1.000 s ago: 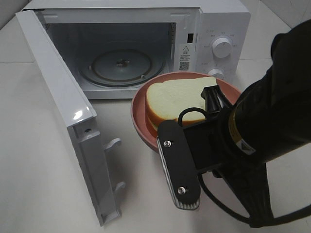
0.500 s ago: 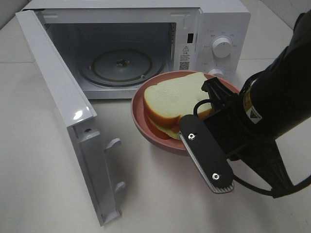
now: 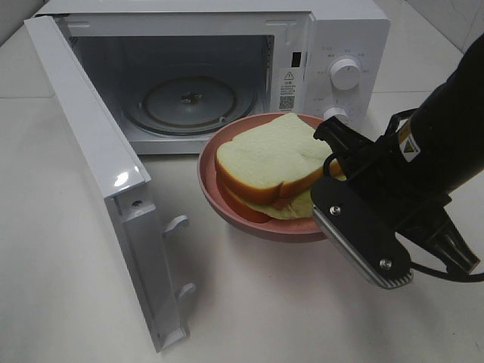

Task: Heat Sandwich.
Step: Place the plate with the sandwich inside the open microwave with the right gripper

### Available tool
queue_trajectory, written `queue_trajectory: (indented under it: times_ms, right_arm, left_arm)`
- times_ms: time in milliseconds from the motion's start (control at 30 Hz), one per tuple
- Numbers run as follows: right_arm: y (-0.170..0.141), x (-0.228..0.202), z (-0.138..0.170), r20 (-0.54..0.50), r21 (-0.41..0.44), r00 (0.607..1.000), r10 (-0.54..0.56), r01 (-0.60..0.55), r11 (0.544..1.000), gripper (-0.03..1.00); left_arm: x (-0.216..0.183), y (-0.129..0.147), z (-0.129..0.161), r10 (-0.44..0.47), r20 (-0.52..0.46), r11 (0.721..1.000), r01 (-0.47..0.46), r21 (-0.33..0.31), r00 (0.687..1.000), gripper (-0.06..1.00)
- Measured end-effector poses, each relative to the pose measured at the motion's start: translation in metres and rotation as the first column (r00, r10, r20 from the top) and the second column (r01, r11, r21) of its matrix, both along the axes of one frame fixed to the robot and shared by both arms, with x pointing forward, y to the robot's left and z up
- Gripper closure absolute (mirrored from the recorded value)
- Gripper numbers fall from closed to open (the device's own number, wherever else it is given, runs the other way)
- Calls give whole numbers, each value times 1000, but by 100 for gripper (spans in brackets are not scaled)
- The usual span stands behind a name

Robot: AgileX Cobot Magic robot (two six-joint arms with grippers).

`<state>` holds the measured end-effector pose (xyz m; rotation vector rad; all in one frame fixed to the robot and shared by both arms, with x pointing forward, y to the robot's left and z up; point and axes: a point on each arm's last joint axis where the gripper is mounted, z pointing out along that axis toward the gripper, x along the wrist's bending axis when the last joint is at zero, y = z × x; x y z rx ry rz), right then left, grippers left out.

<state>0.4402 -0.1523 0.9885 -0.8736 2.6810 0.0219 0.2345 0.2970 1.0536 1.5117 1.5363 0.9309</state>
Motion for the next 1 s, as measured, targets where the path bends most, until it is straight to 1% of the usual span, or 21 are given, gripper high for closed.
queue_trajectory:
  times_ms: [200, 600, 733, 900, 1000]
  right_arm:
    - [-4, 3, 0, -3, 1, 999, 33, -33, 999, 92]
    - [1, 8, -3, 28, 22, 998, 65, -65, 998, 92]
    - [6, 13, -4, 15, 31, 998, 59, -59, 998, 92]
    - [14, 24, 1, 36, 53, 998, 58, -60, 997, 92]
    - [19, 29, -2, 26, 62, 998, 52, -54, 997, 92]
  left_arm:
    - [0, 0, 0, 0, 0, 1000, 0, 0, 1000, -5]
    - [0, 0, 0, 0, 0, 1000, 0, 0, 1000, -5]
    - [0, 0, 0, 0, 0, 1000, 0, 0, 1000, -5]
    - [0, 0, 0, 0, 0, 1000, 0, 0, 1000, -5]
    - [0, 0, 0, 0, 0, 1000, 0, 0, 1000, -5]
